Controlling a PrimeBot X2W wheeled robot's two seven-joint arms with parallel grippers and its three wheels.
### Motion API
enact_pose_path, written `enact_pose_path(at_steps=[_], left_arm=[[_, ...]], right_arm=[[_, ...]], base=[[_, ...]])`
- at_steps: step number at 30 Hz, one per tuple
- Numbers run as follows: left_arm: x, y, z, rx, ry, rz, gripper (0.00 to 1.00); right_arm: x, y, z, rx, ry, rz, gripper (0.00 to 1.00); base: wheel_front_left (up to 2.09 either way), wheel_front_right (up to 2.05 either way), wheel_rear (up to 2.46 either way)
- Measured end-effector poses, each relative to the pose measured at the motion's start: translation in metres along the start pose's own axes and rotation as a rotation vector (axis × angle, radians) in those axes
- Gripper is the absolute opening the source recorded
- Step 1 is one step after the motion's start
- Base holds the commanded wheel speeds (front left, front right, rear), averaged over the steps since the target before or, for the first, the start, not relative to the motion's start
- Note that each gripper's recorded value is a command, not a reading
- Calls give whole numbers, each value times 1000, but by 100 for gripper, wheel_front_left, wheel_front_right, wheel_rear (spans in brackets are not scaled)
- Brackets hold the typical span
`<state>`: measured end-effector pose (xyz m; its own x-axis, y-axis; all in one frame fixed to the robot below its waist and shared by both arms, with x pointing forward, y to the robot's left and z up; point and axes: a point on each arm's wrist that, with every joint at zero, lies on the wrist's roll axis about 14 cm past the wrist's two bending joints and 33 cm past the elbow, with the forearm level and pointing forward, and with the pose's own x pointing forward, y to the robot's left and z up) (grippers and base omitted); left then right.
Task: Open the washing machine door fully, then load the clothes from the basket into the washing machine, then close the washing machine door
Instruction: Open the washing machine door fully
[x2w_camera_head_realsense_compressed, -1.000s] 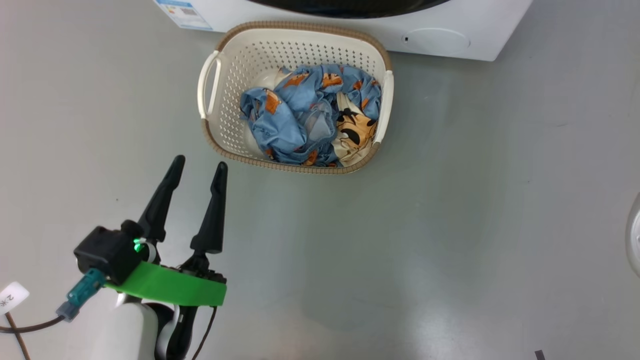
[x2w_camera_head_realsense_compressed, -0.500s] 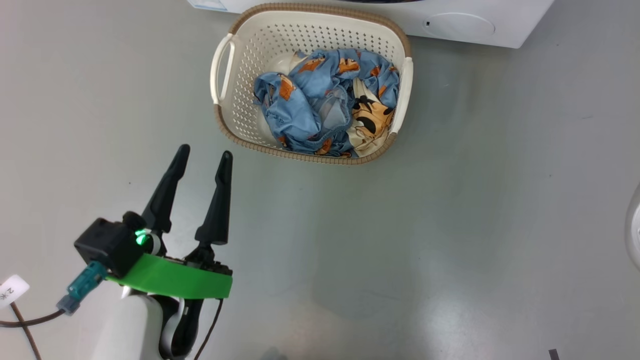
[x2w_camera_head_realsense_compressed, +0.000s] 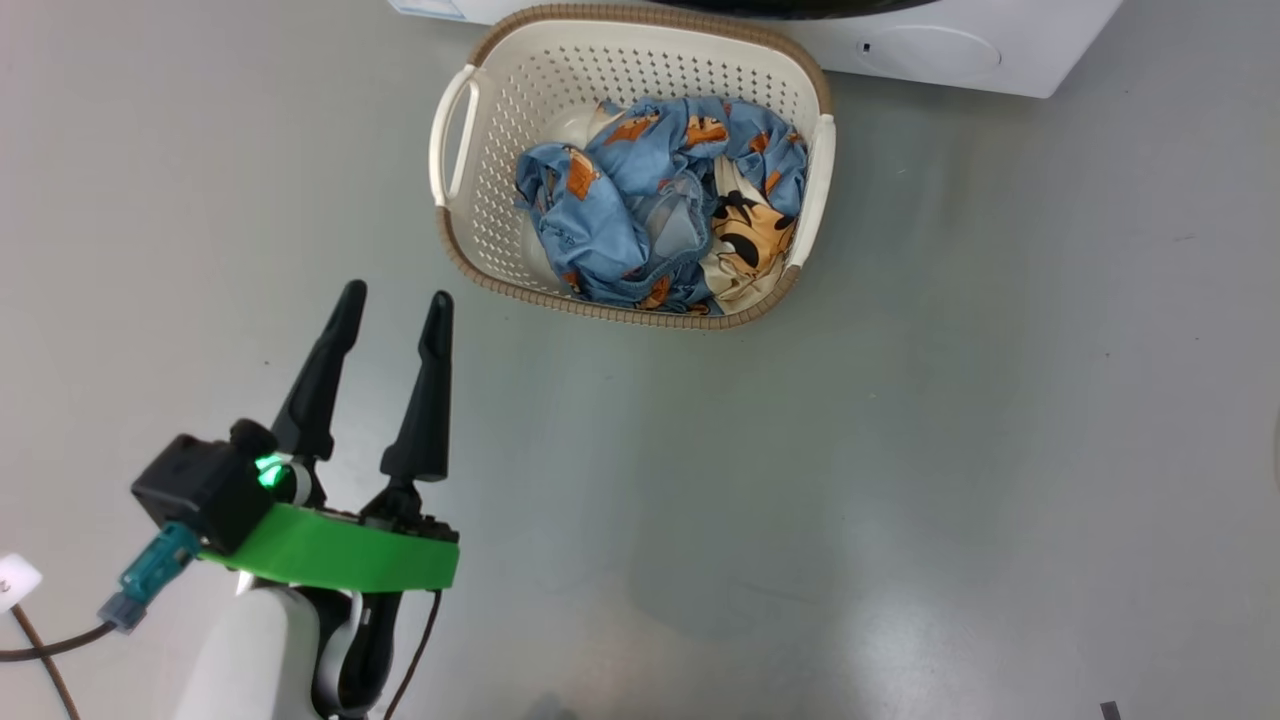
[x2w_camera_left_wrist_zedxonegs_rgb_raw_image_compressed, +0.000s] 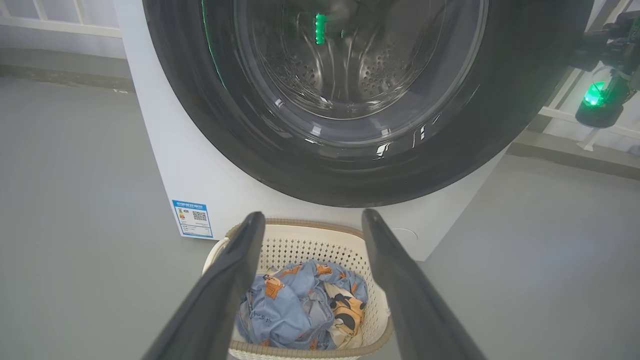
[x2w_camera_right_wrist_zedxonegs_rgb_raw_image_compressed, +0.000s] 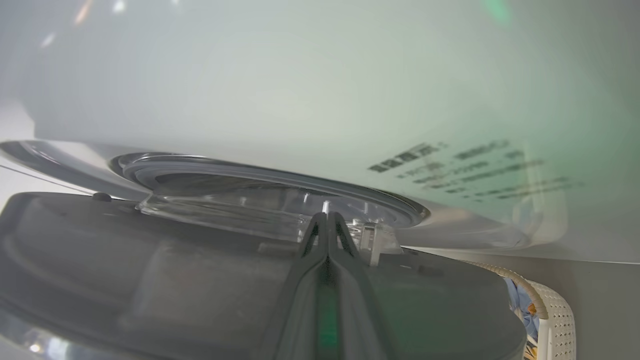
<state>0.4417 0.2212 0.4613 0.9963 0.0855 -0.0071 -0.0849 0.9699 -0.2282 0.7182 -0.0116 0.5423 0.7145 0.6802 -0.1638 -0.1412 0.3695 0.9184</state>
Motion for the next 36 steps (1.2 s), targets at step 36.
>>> enact_pose_path(at_steps=[36], left_arm=[[-5,-18,47,30,-124,-54,100]], right_arm=[[-59,31,-170,98,761,187,0]], base=[[0,0,0]])
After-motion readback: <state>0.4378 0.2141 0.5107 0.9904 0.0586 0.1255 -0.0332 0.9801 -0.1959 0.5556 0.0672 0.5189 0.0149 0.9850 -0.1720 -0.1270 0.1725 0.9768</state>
